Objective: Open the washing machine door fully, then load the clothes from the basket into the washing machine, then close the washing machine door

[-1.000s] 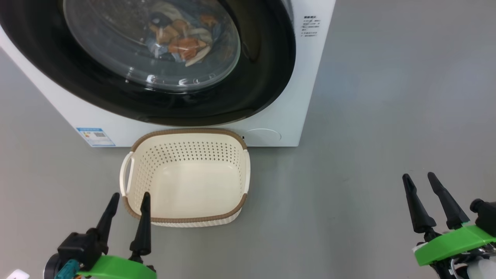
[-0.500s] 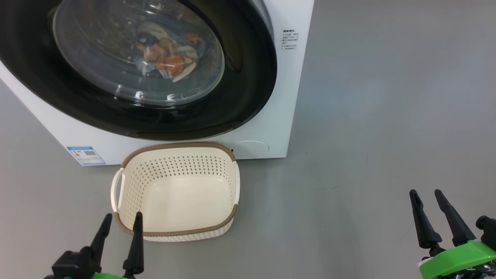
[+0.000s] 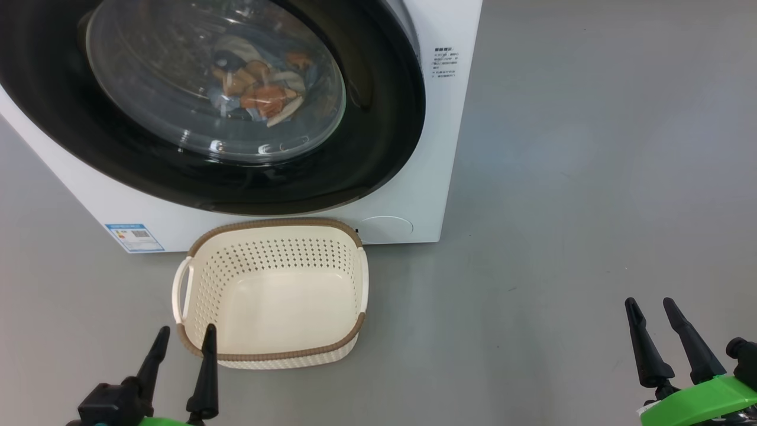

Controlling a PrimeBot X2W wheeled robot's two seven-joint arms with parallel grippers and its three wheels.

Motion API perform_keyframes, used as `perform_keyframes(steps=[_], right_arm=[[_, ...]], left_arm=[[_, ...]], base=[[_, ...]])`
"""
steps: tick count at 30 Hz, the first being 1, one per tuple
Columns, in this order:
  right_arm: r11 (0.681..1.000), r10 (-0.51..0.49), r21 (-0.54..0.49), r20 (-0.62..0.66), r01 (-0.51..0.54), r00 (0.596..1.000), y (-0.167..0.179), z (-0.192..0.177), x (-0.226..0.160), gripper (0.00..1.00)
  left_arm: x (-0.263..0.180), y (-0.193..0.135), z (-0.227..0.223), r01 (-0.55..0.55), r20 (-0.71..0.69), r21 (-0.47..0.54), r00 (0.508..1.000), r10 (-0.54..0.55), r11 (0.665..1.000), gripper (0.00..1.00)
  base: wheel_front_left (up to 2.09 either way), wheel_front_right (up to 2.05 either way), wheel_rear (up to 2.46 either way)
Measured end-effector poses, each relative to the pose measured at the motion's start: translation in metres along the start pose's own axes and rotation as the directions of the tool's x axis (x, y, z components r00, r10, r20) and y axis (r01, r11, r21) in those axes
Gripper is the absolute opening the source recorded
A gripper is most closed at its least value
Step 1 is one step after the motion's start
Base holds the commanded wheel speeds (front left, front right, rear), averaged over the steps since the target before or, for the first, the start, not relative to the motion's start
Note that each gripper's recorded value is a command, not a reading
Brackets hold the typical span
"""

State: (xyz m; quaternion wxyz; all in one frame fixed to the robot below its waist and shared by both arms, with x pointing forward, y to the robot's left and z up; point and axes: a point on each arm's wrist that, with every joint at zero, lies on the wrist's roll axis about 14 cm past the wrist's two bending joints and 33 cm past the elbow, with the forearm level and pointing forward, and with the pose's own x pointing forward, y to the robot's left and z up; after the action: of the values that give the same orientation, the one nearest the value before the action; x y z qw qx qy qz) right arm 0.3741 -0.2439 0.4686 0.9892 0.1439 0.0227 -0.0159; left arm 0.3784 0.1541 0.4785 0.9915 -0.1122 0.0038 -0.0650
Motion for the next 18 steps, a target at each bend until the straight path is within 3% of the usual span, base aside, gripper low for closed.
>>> perform_keyframes(steps=[18], right_arm=[[1.000,0.011,0.000,-0.001,-0.011,1.000,0.0035,-0.0003,0.0026,1.00]], left_arm=[[-0.0027,0.0066,0.0012,-0.022,0.004,-0.004,1.000,0.023,1.000,1.00]], base=[[0.00,0.00,0.00]])
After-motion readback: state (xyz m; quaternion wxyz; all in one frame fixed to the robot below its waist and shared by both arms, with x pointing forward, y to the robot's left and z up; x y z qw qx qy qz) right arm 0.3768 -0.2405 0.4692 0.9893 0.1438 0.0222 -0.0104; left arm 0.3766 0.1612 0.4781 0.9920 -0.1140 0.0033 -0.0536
